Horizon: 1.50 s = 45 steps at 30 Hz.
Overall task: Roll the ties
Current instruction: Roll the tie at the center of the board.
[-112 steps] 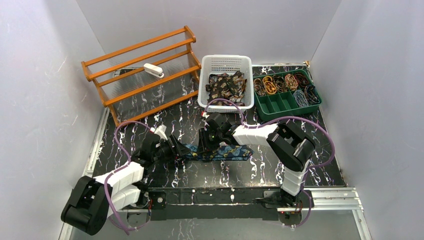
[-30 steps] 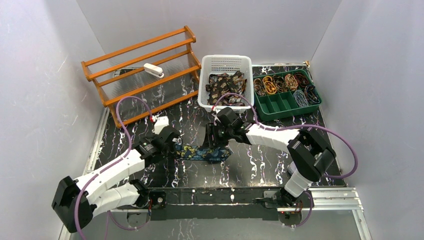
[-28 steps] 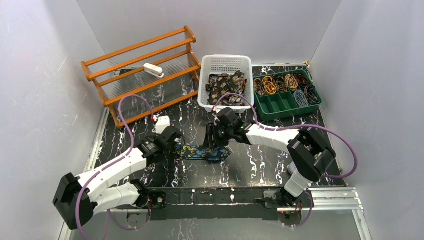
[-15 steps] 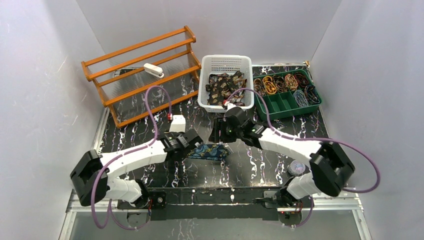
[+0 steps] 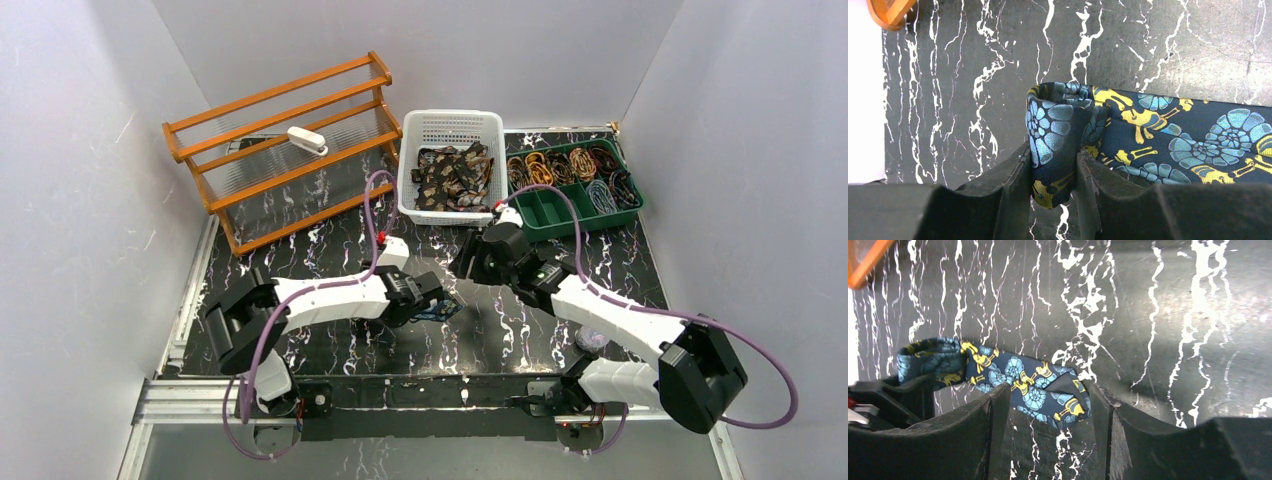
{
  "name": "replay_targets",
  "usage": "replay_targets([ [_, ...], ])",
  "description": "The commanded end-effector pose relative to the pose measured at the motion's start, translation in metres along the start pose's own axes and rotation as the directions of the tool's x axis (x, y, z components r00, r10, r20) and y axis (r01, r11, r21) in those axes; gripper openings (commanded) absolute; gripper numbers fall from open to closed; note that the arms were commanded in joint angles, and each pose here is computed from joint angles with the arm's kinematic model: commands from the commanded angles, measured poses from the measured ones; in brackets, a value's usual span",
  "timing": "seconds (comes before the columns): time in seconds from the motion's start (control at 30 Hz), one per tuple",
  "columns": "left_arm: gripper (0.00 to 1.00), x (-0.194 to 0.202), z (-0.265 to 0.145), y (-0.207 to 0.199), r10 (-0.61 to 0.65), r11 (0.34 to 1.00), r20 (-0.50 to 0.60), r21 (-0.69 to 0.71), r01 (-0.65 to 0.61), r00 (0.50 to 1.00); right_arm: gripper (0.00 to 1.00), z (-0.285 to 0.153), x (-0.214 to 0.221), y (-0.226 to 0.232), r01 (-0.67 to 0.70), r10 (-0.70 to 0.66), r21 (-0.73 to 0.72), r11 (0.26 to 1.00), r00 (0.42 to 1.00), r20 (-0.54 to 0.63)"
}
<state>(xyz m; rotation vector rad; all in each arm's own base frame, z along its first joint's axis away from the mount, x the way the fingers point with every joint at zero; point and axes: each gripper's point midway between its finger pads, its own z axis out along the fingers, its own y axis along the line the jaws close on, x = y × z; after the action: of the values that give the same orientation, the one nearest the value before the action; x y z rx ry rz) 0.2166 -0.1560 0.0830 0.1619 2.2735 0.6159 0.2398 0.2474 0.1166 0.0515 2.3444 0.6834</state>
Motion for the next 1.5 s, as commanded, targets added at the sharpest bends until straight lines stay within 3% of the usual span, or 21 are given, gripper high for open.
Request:
replay_targets([
  [0.0, 0.32, -0.015, -0.004, -0.003, 0.002, 0.999, 0.06, -0.048, 0.001, 0.998, 0.68, -0.009, -0.022, -0.008, -0.077, 0.077, -0.001, 0.997, 0.992, 0.097],
  [0.4, 0.46, -0.012, -0.008, -0.066, 0.011, 0.99, -0.03, 0.141, -0.007, 0.999, 0.78, -0.005, -0.015, -0.008, -0.146, 0.147, -0.073, 0.987, 0.989, 0.012],
  [0.77, 0.57, -0.008, -0.021, -0.087, -0.006, 0.952, -0.071, 0.306, 0.028, 0.997, 0.81, 0.001, -0.005, -0.008, -0.129, 0.124, -0.089, 0.988, 0.99, -0.061],
  [1.0, 0.75, -0.051, -0.056, -0.074, -0.203, 0.862, -0.03, 0.47, 0.193, 0.979, 0.86, 0.007, 0.007, 0.015, -0.066, 0.031, -0.219, 0.973, 0.987, -0.161],
  [1.1, 0.8, -0.056, -0.063, -0.052, -0.263, 0.838, -0.016, 0.492, 0.237, 0.965, 0.87, 0.01, 0.0, 0.033, 0.023, -0.067, -0.34, 0.94, 0.991, -0.119],
  [1.2, 0.86, -0.049, -0.055, -0.025, -0.33, 0.829, -0.03, 0.469, 0.305, 0.943, 0.9, 0.01, -0.007, 0.054, 0.18, -0.213, -0.483, 0.857, 0.977, -0.014],
  [1.3, 0.88, -0.031, -0.036, -0.001, -0.378, 0.822, -0.084, 0.428, 0.376, 0.922, 0.96, 0.011, -0.014, 0.067, 0.381, -0.364, -0.543, 0.748, 0.92, 0.144],
  [1.47, 0.94, -0.005, -0.006, 0.034, -0.526, 0.751, -0.17, 0.367, 0.549, 0.833, 0.99, 0.02, -0.001, 0.1, 0.732, -0.613, -0.507, 0.455, 0.671, 0.418],
])
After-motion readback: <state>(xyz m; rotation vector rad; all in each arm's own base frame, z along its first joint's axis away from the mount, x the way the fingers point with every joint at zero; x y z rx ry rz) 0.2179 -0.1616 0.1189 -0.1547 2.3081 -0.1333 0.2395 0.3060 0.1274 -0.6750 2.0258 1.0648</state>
